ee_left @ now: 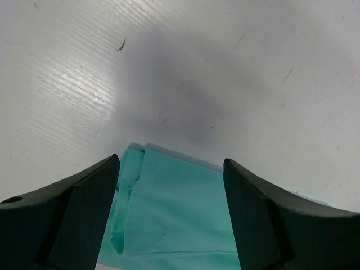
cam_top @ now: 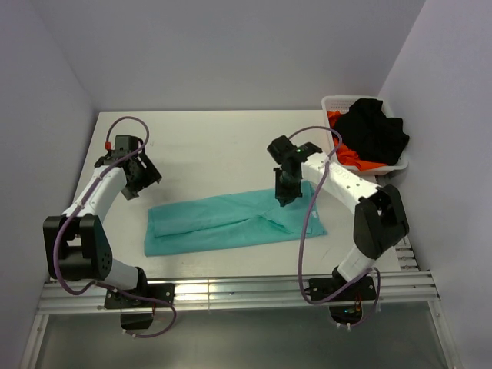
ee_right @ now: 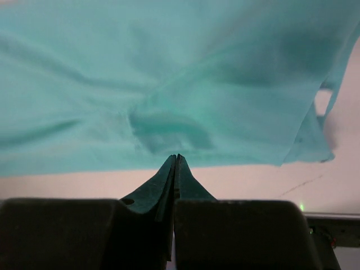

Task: Fold and stack the t-shirts
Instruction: Rotate the tshirt 90 degrees

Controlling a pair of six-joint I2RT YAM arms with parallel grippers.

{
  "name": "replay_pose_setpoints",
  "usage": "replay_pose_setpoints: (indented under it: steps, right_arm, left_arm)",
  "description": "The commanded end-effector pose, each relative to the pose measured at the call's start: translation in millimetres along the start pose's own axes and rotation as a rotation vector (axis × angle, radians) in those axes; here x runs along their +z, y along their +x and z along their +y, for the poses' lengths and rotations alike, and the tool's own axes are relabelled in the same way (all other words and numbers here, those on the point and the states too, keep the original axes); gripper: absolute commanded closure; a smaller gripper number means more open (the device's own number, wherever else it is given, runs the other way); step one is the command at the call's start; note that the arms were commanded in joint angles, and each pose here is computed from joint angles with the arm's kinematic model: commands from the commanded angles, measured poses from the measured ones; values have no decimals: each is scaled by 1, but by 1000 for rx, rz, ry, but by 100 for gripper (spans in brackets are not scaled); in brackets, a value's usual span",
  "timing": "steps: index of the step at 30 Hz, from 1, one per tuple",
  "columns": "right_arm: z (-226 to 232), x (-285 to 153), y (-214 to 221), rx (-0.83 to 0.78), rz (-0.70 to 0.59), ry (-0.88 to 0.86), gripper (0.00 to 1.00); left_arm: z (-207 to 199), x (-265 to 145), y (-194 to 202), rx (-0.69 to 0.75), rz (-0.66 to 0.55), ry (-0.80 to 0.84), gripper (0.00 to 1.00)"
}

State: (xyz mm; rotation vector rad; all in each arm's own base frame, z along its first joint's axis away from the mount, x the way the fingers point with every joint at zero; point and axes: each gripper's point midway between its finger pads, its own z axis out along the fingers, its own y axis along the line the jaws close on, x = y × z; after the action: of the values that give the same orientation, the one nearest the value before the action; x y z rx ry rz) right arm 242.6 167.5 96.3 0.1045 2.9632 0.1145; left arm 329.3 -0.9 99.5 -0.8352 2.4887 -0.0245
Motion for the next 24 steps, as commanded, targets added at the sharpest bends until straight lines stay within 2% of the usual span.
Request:
replay_pose_setpoints:
  steps: [1, 8, 14, 19, 20, 21, 22, 23, 24]
  right_arm:
    - [-13, 8, -35, 44, -49, 62, 100]
    - [-31, 47, -52, 139, 45, 104, 100]
    - [-16, 73, -69, 138, 89, 86, 100]
    - [25, 88, -108, 130, 96, -3, 100]
    - [29, 105, -109, 128, 131, 7, 100]
    - [49, 100, -130, 117, 90, -38, 100]
    - [58, 119, -125, 117, 151, -52, 100]
    - [71, 122, -130, 112, 158, -88, 100]
    - [93, 112, -151, 104, 115, -151, 100]
  left_arm:
    - [-9, -7, -17, 4, -41, 29, 20]
    - [-9, -12, -21, 6, -49, 25, 19]
    - [0, -18, -29, -18, -59, 7, 19]
    - [8, -22, -32, -27, -62, -10, 20]
    - [11, -23, -32, -30, -60, -21, 20]
    - [13, -25, -33, -29, -62, -24, 19]
    - [16, -26, -34, -31, -63, -29, 19]
    - [19, -27, -34, -29, -61, -37, 19]
    - [20, -29, -35, -29, -65, -38, 19]
